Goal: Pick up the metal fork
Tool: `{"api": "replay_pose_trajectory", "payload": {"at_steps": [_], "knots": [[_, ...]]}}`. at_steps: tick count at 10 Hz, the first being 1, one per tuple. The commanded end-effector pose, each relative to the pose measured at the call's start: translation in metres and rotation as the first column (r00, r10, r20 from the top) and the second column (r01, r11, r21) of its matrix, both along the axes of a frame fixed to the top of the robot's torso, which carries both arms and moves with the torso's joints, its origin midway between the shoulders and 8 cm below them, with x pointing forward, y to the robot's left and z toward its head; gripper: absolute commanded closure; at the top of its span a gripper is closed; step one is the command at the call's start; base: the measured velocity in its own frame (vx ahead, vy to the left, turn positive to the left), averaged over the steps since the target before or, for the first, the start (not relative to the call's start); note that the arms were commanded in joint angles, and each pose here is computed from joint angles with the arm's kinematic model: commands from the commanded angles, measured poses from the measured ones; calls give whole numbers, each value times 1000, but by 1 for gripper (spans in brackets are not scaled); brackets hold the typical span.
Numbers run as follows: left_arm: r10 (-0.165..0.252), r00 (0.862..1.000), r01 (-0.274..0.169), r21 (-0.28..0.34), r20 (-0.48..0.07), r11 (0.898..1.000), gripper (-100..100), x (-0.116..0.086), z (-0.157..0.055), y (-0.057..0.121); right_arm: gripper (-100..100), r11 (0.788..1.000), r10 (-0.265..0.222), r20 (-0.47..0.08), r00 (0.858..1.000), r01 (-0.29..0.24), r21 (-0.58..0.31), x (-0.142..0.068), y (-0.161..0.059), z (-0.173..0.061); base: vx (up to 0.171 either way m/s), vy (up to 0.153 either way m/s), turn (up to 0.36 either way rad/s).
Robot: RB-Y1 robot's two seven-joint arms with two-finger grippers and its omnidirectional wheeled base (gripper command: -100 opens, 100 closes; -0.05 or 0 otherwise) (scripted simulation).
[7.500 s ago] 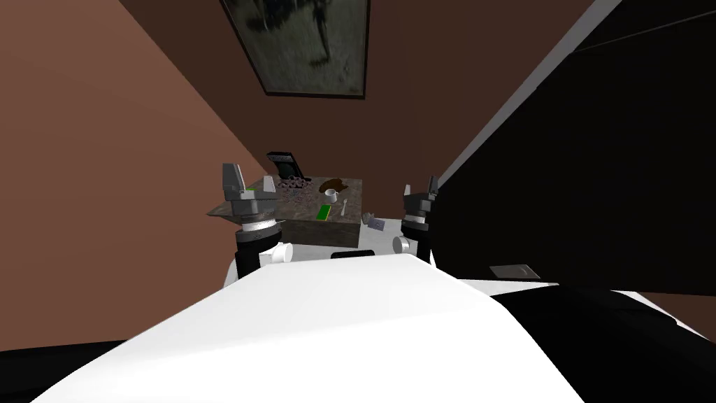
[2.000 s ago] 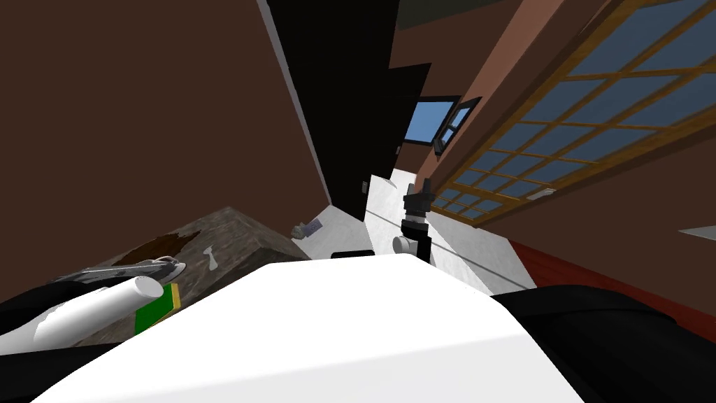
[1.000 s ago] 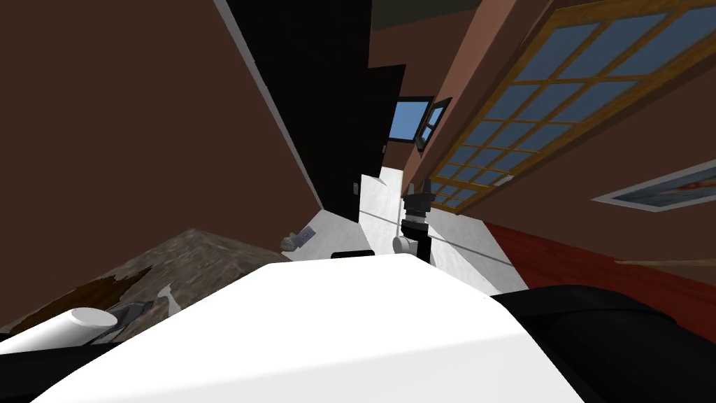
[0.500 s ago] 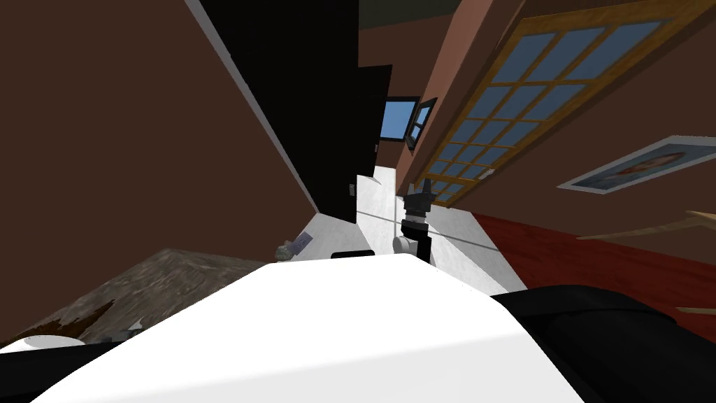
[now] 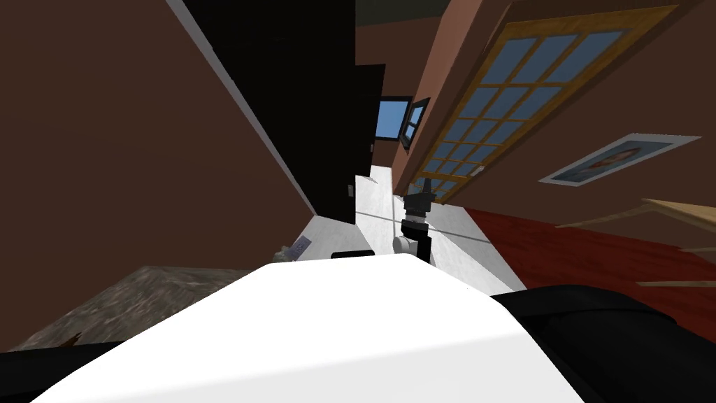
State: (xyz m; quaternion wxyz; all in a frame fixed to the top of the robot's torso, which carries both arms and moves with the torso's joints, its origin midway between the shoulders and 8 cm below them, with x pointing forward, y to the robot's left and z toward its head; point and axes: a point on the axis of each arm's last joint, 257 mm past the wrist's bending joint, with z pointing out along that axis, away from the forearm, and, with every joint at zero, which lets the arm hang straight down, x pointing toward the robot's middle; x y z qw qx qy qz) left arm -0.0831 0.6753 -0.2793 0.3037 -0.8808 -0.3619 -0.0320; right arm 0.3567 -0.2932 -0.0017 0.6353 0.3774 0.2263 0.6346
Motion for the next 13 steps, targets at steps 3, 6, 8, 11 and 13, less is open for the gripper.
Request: {"api": "replay_pose_trajectory", "payload": {"at_steps": [3, 6, 8, 11, 13], "knots": [[164, 986, -163, -93, 2, 982, -100, -43, -14, -23, 0, 1000, 0, 0, 1000, 0, 0, 0, 0, 0, 32, 77, -135], [242, 970, -241, -152, -10, 959, -100, -63, -22, -40, 0, 1000, 0, 0, 1000, 0, 0, 0, 0, 0, 26, 57, -72], [310, 950, -308, -198, -22, 930, -100, -79, -28, -55, 0, 1000, 0, 0, 1000, 0, 0, 0, 0, 0, 23, 77, -104], [375, 926, -373, -252, -42, 893, -100, -93, -33, -74, 0, 1000, 0, 0, 1000, 0, 0, 0, 0, 0, 29, 81, -76], [427, 902, -425, -290, -60, 858, -100, -105, -36, -89, 0, 1000, 0, 0, 1000, 0, 0, 0, 0, 0, 23, 74, -66]]}}
